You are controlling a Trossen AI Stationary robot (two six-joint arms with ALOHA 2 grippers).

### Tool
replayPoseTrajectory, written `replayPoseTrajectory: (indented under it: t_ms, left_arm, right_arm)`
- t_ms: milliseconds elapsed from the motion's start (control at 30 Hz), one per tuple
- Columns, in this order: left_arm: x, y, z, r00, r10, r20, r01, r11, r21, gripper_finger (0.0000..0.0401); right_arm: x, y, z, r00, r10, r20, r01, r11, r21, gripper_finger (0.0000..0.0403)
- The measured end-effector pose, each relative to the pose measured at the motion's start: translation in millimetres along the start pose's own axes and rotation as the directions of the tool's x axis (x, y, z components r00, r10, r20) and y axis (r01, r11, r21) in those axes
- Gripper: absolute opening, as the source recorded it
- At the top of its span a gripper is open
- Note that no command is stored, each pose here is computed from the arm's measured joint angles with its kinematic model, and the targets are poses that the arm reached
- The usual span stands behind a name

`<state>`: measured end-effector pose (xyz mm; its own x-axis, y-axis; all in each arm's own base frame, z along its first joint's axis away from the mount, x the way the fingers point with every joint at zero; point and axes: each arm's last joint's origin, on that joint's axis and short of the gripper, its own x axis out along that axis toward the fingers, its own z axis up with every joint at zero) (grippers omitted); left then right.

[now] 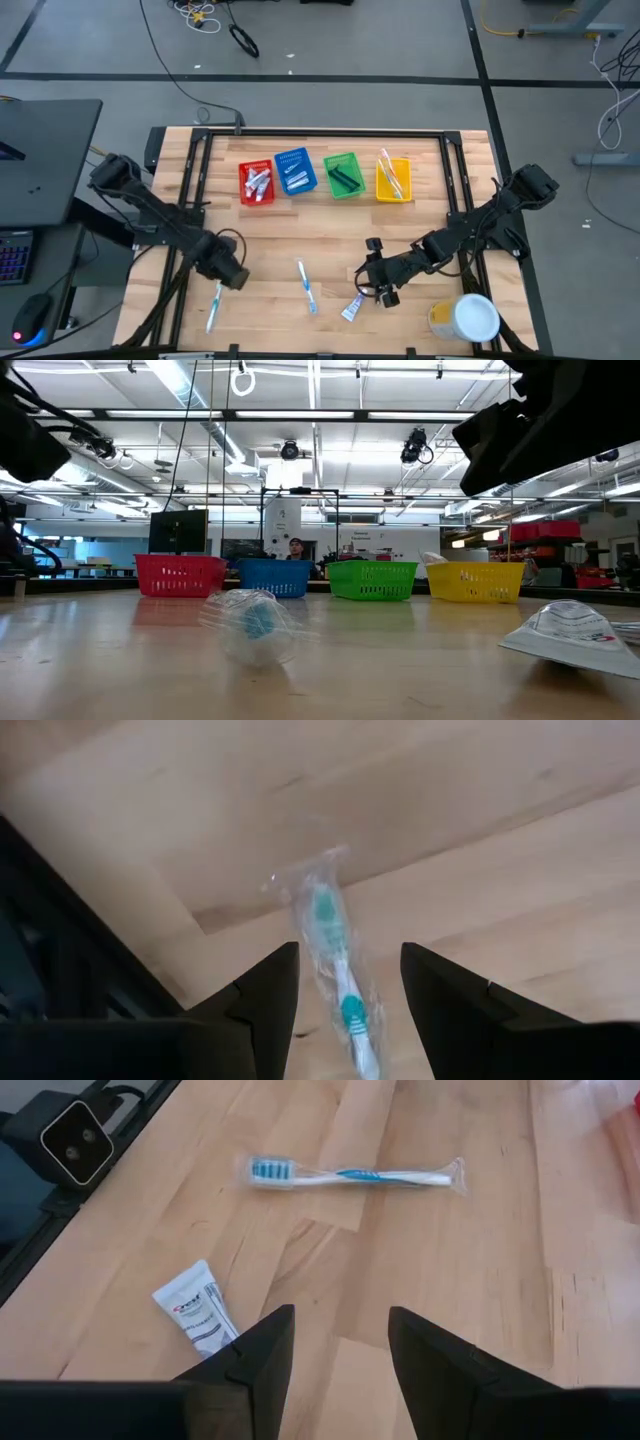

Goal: Pick & Place Travel size toiletries
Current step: Put the green toothbrush into the yellow bin

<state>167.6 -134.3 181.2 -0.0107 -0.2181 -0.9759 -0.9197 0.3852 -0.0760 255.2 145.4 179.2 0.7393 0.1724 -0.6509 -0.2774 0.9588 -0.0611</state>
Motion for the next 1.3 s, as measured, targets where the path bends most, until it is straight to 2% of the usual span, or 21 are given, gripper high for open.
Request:
replayPoseTrajectory:
  t_ms: [267,400,467,600,733,900,1100,1300]
  left_arm:
    - [5.9,5.1,-33.6,0.997,-0.065,0.031,0.067,0.997,-0.040,0.0184]
    - [13.0,12.0,-42.3,0.997,-0.073,0.040,0.077,0.993,-0.094,0.0184]
    - [19.9,15.1,-45.4,0.995,-0.094,0.025,0.096,0.991,-0.088,0.0184]
    - [34.0,22.9,-44.0,0.990,-0.131,0.055,0.134,0.989,-0.068,0.0184]
    - [42.8,31.6,-38.6,0.991,-0.106,0.088,0.113,0.990,-0.086,0.0184]
    - [49.0,38.2,-33.9,0.992,-0.083,0.095,0.087,0.995,-0.046,0.0179]
    - [50.4,39.2,-32.3,0.987,-0.098,0.128,0.104,0.994,-0.037,0.0122]
    - [50.4,40.0,-30.9,0.983,-0.098,0.156,0.115,0.988,-0.104,0.0045]
  right_arm:
    - [0.0,0.0,-0.1,1.000,0.002,-0.001,-0.002,0.999,0.040,0.0174]
    - [0.0,0.0,0.0,1.000,0.002,0.000,-0.002,0.999,0.053,0.0174]
    - [0.0,0.0,0.0,1.000,0.002,0.000,-0.002,0.999,0.053,0.0174]
    - [0.0,0.1,0.0,1.000,0.002,0.000,-0.002,0.999,0.053,0.0174]
    - [0.0,0.0,0.0,1.000,0.001,0.000,-0.001,0.999,0.052,0.0174]
    - [0.0,0.0,0.1,1.000,0.001,0.001,-0.001,0.999,0.050,0.0174]
    - [0.2,-2.5,0.4,0.999,-0.050,0.006,0.050,0.997,0.051,0.0174]
    - [1.0,-6.5,0.8,0.997,-0.072,0.007,0.072,0.996,0.052,0.0174]
